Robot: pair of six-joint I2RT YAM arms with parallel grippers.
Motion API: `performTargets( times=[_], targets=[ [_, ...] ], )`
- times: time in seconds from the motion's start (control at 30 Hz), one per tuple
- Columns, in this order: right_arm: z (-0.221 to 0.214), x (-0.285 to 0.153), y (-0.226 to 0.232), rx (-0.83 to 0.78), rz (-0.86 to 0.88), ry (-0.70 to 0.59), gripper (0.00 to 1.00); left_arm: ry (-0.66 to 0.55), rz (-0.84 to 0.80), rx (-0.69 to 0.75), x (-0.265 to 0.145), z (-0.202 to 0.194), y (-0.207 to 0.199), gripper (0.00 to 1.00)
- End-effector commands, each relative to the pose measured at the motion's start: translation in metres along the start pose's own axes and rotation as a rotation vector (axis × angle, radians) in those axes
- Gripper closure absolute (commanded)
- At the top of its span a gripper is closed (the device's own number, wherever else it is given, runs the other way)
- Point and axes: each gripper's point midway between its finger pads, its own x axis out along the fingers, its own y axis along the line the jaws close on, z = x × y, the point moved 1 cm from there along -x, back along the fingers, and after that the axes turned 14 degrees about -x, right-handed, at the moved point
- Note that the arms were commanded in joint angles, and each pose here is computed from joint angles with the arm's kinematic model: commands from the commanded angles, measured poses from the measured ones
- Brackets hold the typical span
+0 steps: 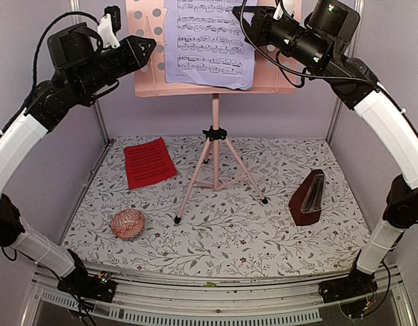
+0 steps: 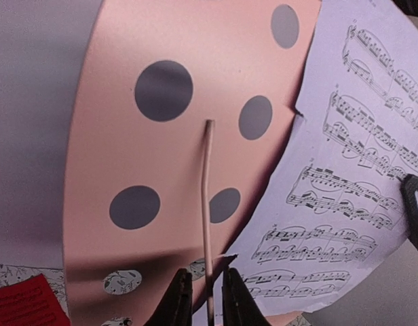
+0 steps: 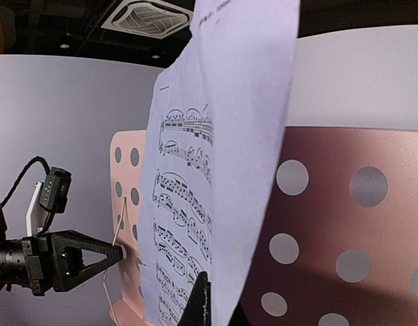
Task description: Set up the instrument practice props
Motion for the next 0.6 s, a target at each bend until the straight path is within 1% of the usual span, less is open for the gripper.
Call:
performTargets(
  times=[0.0, 0.1, 0.23, 0.57],
  targets=[
    [0.017, 0.0, -0.009, -0.022, -0.036, -0.063, 1.0, 0.028, 0.016, 0.023, 0.005, -0.007, -0.001, 0.85],
    [0.019, 0.001, -0.008, -0.03, -0.032, -0.071, 1.0, 0.031, 0.018, 0.025, 0.006, -0.008, 0.0, 0.88],
    [0.018, 0.004, -0.006, -0.044, -0.024, -0.076, 1.0, 0.029, 0.014, 0.033, 0.006, -0.007, -0.001, 1.0],
    [0.009, 0.013, 0.0, -0.091, -0.012, -0.08, 1.0, 0.018, -0.057, 0.129, 0.0, -0.009, -0.017, 1.0]
  ],
)
